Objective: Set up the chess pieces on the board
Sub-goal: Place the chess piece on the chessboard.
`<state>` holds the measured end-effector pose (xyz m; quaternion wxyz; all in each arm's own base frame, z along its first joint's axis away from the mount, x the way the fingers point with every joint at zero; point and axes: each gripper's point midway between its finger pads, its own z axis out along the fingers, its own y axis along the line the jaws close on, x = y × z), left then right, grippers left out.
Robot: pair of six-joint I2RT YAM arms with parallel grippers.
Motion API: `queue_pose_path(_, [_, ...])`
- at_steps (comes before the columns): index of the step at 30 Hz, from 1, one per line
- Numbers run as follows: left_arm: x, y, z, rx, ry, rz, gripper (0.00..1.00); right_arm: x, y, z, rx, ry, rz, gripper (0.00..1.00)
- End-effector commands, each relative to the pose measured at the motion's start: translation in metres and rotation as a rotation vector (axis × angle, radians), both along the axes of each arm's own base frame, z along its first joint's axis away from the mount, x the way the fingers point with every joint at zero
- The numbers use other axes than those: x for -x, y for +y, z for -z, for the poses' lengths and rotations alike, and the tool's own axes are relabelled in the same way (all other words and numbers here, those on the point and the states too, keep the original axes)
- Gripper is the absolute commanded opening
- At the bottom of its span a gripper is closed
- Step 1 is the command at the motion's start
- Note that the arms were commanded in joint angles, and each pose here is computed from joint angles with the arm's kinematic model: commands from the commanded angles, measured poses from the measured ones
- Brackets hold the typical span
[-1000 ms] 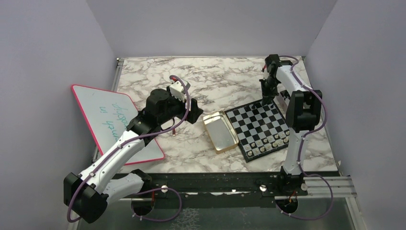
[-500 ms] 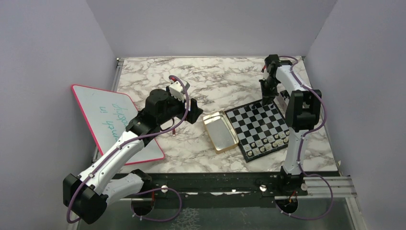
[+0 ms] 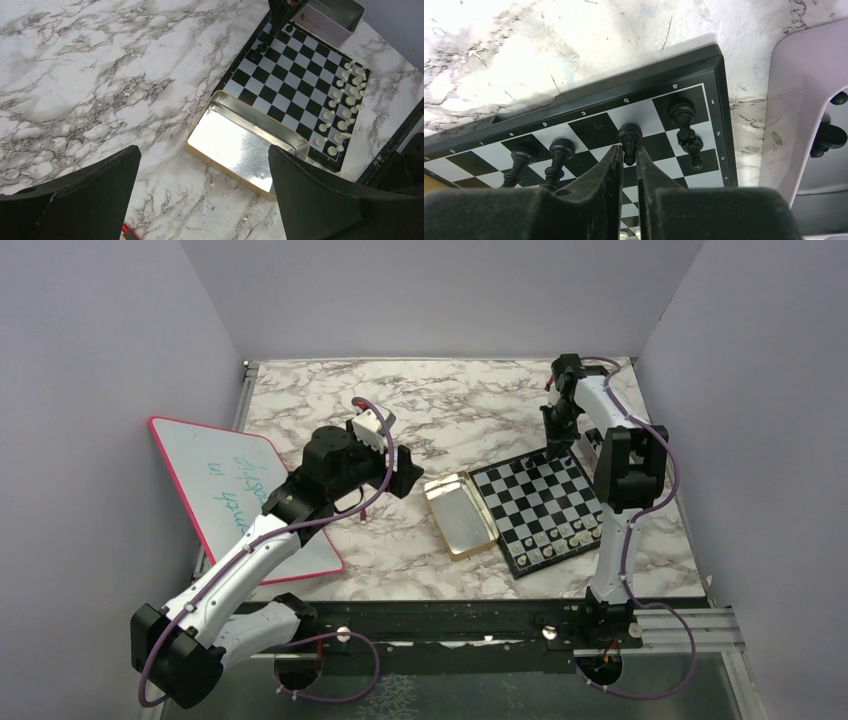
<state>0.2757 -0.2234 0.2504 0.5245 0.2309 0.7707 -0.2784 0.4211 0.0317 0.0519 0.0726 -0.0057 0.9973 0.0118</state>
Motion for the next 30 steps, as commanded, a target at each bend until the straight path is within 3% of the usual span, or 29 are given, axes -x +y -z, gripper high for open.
queue_pose_path(1, [0.0009, 0.0041, -0.0081, -0.002, -0.027, -0.015, 0.99, -0.0048, -0.0082, 0.0012, 0.030, 0.002, 0.014, 0.19])
queue_pose_path(30, [0.0010, 0.0036, -0.0083, 0.001, -0.025, -0.014, 0.99, -0.0069, -0.0093, 0.0057, 0.037, 0.003, 0.010, 0.23])
